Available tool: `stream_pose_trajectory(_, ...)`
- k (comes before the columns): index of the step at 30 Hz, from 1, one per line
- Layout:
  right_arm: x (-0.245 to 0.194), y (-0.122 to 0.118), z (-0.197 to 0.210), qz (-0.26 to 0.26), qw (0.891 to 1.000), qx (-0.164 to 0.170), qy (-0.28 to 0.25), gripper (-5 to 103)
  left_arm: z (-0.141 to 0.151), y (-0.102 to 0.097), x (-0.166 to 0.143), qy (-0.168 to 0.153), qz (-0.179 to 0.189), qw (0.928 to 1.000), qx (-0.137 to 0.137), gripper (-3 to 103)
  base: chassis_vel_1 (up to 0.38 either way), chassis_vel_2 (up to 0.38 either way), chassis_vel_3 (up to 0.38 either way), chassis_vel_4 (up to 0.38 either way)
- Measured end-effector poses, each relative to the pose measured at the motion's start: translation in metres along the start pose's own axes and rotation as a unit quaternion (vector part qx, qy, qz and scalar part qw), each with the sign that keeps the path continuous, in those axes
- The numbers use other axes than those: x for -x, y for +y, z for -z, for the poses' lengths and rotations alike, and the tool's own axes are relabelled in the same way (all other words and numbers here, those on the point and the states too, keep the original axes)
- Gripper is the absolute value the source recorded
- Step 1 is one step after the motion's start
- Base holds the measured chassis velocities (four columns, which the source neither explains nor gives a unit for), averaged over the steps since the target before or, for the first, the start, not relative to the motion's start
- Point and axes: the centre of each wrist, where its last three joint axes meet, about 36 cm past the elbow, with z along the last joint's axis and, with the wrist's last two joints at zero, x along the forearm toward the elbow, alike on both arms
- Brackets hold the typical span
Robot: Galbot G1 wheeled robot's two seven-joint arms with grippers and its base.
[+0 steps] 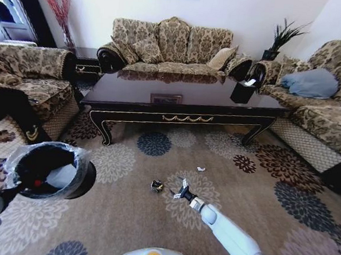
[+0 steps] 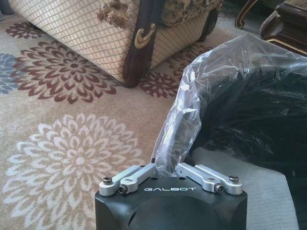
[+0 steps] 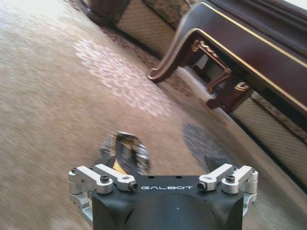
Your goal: Move to the front of the table and pick up the trash from the floor, then place it into the trash bin.
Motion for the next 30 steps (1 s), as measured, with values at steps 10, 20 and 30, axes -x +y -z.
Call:
stream_pose_trajectory(10, 0.029, 0.048, 0.012, 0.016, 1.0, 0.016, 0.003, 100, 0.017, 0.01, 0.005, -0.01, 0.011, 0.9999, -0.005, 0, 0.0, 0.0, 0.0, 0.0)
stream_pose_trajectory(20, 0.046, 0.052, 0.024, -0.001, 1.0, 0.026, 0.001, 100, 0.029, 0.013, 0.011, -0.018, 0.01, 0.9997, -0.011, 0, 0.0, 0.0, 0.0, 0.0)
stream_pose_trajectory(30, 0.048, 0.058, 0.013, -0.012, 0.999, 0.02, 0.043, 100, 0.028, 0.012, 0.012, -0.015, 0.007, 0.9998, -0.011, 0, 0.0, 0.0, 0.0, 0.0)
